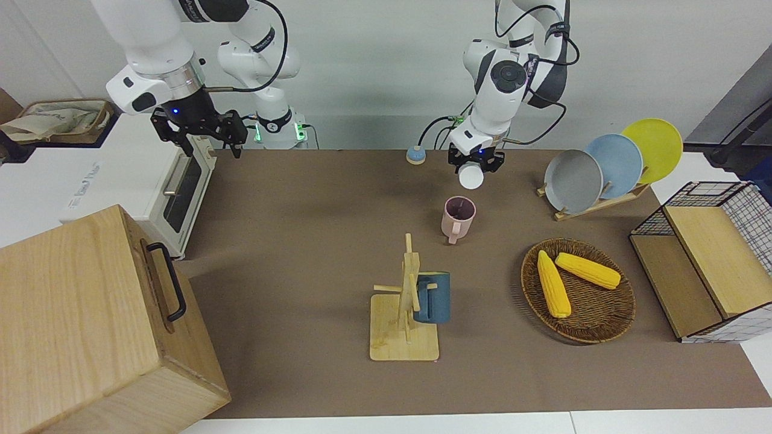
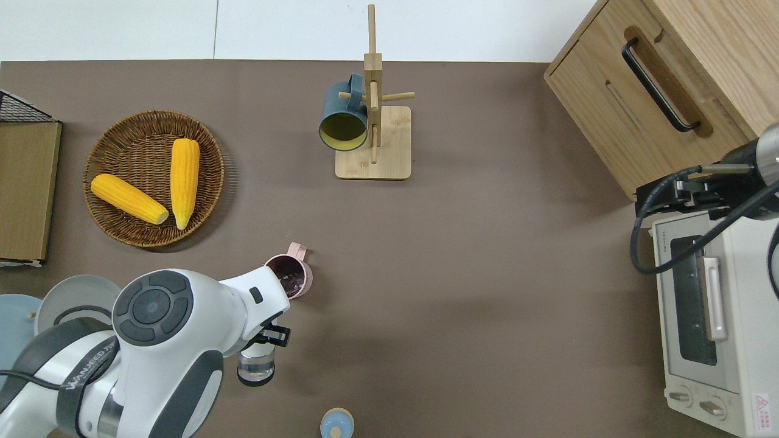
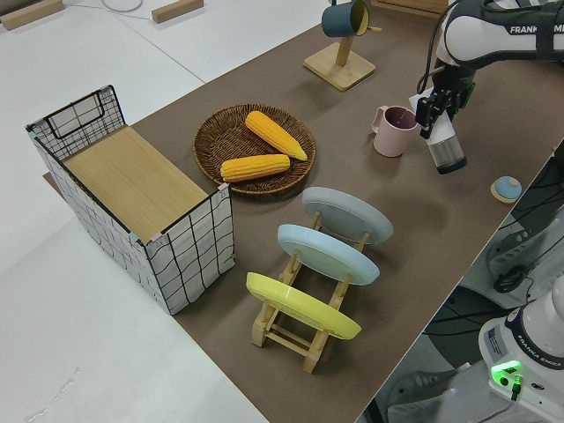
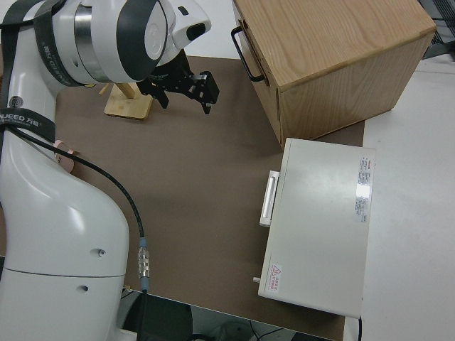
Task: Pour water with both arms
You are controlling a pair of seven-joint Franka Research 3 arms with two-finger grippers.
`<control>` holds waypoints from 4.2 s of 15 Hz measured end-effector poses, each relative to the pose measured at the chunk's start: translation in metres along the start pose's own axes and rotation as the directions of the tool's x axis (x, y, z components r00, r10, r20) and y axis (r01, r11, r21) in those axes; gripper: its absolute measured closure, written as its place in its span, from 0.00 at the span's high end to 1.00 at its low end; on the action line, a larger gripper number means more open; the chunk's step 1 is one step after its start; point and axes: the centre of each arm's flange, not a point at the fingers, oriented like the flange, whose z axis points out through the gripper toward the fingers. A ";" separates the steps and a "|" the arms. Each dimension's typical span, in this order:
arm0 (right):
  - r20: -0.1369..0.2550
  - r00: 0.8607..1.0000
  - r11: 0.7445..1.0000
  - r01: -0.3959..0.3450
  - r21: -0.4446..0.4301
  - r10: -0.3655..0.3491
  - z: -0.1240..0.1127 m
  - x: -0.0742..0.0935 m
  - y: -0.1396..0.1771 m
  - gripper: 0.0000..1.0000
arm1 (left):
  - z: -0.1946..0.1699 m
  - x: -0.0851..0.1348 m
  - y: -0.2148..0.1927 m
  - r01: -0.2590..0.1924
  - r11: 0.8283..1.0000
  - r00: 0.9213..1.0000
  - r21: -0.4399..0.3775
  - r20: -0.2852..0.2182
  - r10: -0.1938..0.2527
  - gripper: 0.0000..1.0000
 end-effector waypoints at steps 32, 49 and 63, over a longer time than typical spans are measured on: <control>0.000 1.000 1.000 0.000 0.000 0.000 0.000 0.000 0.000 1.00 | -0.205 0.025 -0.322 0.376 0.926 0.718 0.021 -0.638 -0.277 0.63; 0.000 1.000 1.000 0.000 0.000 0.000 0.000 0.000 0.000 1.00 | -0.184 -0.017 -0.502 0.319 0.948 0.562 -0.011 -0.803 -0.198 0.63; 0.000 1.000 1.000 0.000 0.000 0.000 0.000 0.000 0.000 1.00 | -0.113 -0.016 -0.552 0.247 0.969 0.562 0.006 -0.815 -0.138 0.63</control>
